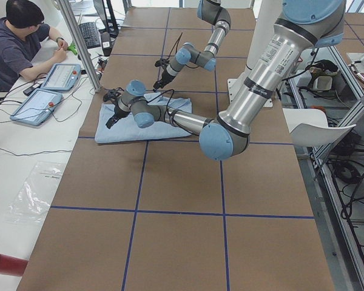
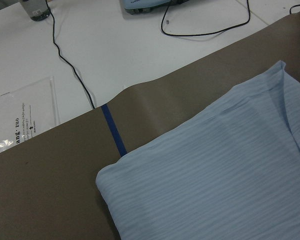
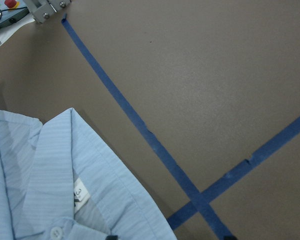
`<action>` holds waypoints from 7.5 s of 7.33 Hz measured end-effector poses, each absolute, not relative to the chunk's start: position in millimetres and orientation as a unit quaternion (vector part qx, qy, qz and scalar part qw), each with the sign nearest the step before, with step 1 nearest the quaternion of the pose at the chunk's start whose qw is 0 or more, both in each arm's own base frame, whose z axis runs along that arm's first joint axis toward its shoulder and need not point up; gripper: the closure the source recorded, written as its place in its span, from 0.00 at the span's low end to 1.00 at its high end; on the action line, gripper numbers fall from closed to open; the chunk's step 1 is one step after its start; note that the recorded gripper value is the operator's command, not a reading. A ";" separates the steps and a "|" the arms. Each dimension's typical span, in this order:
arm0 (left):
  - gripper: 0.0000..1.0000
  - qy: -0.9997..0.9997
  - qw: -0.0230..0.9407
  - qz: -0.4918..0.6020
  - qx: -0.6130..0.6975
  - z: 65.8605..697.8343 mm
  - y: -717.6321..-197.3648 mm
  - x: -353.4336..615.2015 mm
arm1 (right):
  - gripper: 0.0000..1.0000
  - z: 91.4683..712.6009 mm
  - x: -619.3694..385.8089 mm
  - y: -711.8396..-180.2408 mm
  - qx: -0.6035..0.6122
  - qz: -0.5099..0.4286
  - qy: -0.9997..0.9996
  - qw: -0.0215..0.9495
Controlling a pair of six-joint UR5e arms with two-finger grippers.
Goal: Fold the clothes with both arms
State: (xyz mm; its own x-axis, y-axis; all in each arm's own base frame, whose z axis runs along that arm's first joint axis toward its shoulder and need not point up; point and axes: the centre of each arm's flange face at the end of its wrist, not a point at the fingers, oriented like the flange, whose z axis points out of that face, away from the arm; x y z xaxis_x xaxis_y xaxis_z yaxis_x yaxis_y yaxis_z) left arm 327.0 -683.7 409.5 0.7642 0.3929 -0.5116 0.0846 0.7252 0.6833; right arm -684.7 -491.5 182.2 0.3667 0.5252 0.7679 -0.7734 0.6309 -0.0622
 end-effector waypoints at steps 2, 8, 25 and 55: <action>0.00 0.332 0.867 0.089 0.361 410.0 -681.4 325.5 | 0.31 182.2 -689.7 -487.8 0.161 0.399 -0.394 0.812; 0.00 0.333 0.865 0.091 0.364 410.6 -674.0 319.8 | 1.00 172.1 -701.5 -486.5 0.161 0.396 -0.392 0.815; 0.00 0.350 0.860 0.102 0.357 413.3 -654.9 312.6 | 0.00 246.7 -530.3 -408.4 0.195 0.214 -0.369 0.883; 0.00 0.493 0.830 0.022 0.259 380.2 -515.2 343.7 | 0.00 269.3 -423.7 -415.4 0.190 0.091 -0.390 0.896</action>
